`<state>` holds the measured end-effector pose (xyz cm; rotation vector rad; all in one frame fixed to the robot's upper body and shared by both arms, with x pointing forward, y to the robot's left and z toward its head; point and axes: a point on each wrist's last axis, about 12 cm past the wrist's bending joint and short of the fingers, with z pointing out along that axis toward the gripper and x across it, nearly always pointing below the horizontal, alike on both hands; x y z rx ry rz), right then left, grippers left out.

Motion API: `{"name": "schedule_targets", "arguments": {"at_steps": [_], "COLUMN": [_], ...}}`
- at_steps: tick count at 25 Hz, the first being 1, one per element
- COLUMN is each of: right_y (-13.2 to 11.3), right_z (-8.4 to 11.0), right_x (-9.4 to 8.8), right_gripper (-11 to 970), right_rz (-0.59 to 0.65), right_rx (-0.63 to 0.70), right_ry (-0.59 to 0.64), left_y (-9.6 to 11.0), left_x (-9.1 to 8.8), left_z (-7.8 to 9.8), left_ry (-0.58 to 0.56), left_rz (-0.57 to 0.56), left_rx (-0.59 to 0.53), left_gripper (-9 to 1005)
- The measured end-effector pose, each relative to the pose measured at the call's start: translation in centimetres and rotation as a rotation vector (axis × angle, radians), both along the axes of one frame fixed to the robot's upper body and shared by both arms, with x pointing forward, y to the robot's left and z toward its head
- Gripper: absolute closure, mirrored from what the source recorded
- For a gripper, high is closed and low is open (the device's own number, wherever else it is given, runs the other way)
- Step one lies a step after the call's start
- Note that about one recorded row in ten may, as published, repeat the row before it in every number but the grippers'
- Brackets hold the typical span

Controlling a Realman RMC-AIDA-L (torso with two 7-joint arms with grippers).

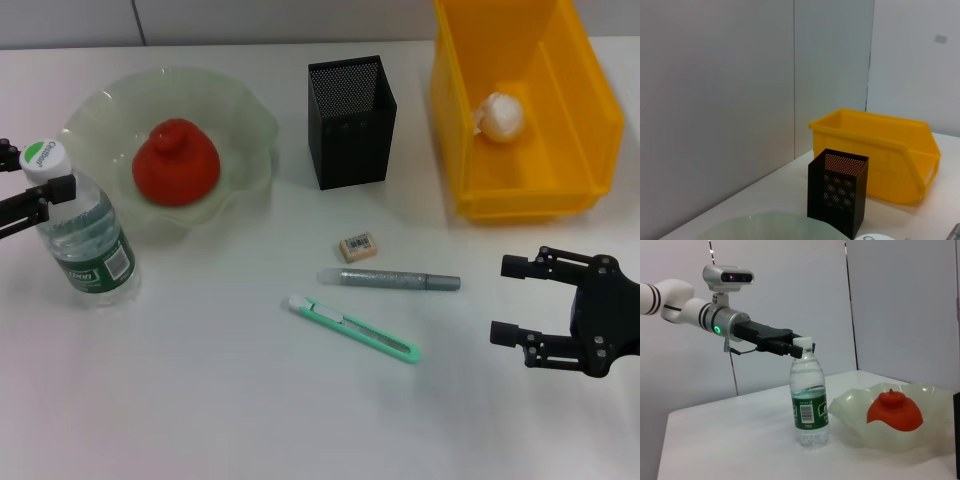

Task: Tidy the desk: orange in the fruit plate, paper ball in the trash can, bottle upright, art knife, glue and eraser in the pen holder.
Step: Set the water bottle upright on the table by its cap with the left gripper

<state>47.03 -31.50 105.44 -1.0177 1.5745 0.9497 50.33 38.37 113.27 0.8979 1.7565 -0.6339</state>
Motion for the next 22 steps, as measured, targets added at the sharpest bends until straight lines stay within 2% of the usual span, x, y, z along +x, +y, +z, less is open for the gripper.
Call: {"name": "schedule_targets", "arguments": {"at_steps": [22], "right_y": [0.08], "right_z": [0.04], "right_x": [0.10], "right_gripper": [196], "right_rz": [0.006], "right_rx": [-0.002], "right_ry": [-0.001], "left_y": [-0.28], "left_x": [0.00], "left_z": [-0.45], "left_ry": [0.020], "left_rz": [0.012], "left_rx": [-0.019], "left_gripper": [475]}}
